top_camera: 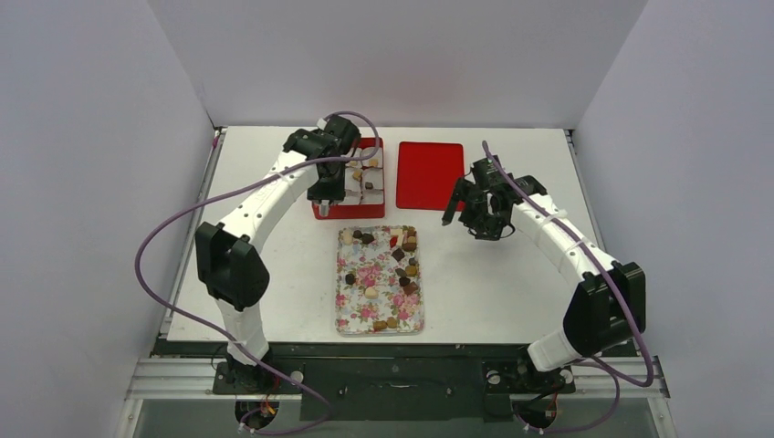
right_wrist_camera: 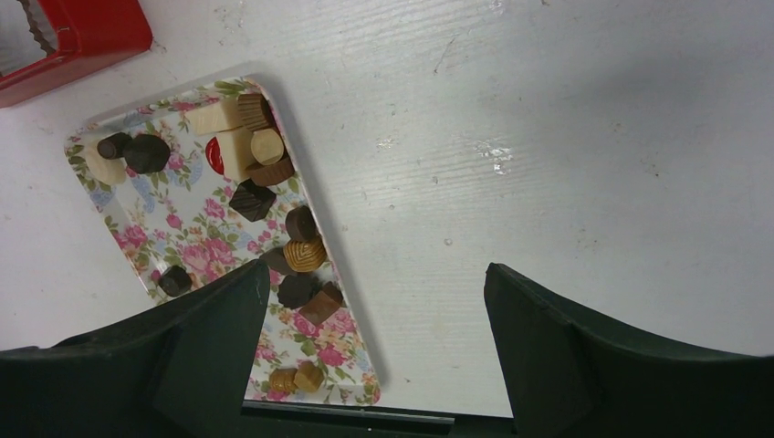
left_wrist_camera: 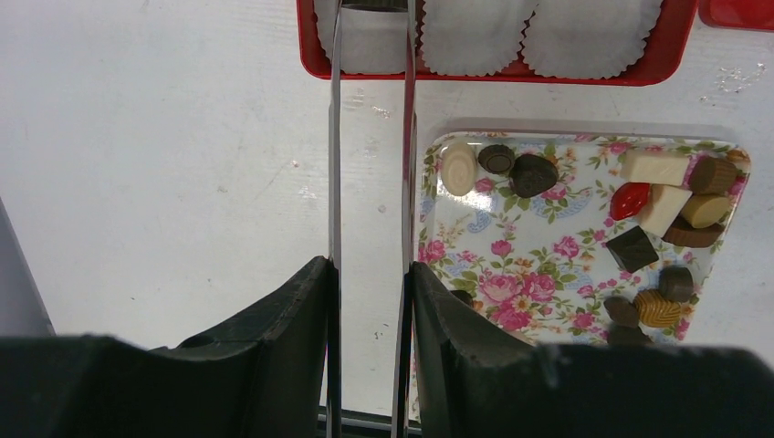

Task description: Pack the chocolate

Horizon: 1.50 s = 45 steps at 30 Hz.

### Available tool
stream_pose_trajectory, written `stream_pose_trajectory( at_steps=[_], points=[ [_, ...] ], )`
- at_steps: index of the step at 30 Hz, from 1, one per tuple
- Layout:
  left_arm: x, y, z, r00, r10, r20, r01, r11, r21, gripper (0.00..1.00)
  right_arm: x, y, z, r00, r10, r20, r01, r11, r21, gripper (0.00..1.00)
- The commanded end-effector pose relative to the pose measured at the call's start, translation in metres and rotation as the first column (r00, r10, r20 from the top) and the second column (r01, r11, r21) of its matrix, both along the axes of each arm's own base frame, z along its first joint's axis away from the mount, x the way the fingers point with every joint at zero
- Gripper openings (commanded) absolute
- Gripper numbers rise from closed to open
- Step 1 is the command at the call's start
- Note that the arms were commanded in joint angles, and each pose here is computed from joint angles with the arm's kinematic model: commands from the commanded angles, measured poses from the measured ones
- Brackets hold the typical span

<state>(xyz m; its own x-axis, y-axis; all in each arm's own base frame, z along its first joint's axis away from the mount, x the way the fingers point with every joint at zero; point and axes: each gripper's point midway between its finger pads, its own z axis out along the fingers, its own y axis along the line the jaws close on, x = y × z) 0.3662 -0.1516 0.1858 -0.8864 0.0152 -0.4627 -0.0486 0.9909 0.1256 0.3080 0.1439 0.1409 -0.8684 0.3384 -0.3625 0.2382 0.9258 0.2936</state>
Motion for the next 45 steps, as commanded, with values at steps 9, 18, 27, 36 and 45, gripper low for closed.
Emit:
stream_pose_trajectory(
  at_steps=[9,18,27,36,45],
  points=[
    [0.024,0.005,-0.008,1.000,0.001,0.018,-0.002,0.999,0.049,0.27,0.021,0.005,0.005,1.000,0.005,0.016,-0.005,1.000,0.026,0.83],
    [0.024,0.005,-0.010,1.000,-0.004,-0.002,0.004,0.998,0.062,0.31,0.025,0.004,0.002,1.000,0.006,0.004,-0.006,1.000,0.025,0.83],
    [0.022,0.009,-0.006,1.000,0.008,-0.007,-0.007,0.997,0.073,0.32,0.026,0.003,0.000,1.000,0.007,0.000,-0.007,1.000,0.025,0.83],
    [0.017,0.012,-0.002,1.000,0.012,-0.004,-0.011,0.997,0.075,0.35,0.026,0.003,0.001,1.000,0.005,0.005,-0.006,1.000,0.025,0.83],
    [0.015,0.013,0.000,1.000,0.014,0.000,-0.014,0.997,0.073,0.38,0.025,0.002,0.004,1.000,0.006,0.013,-0.006,1.000,0.026,0.83]
  ],
)
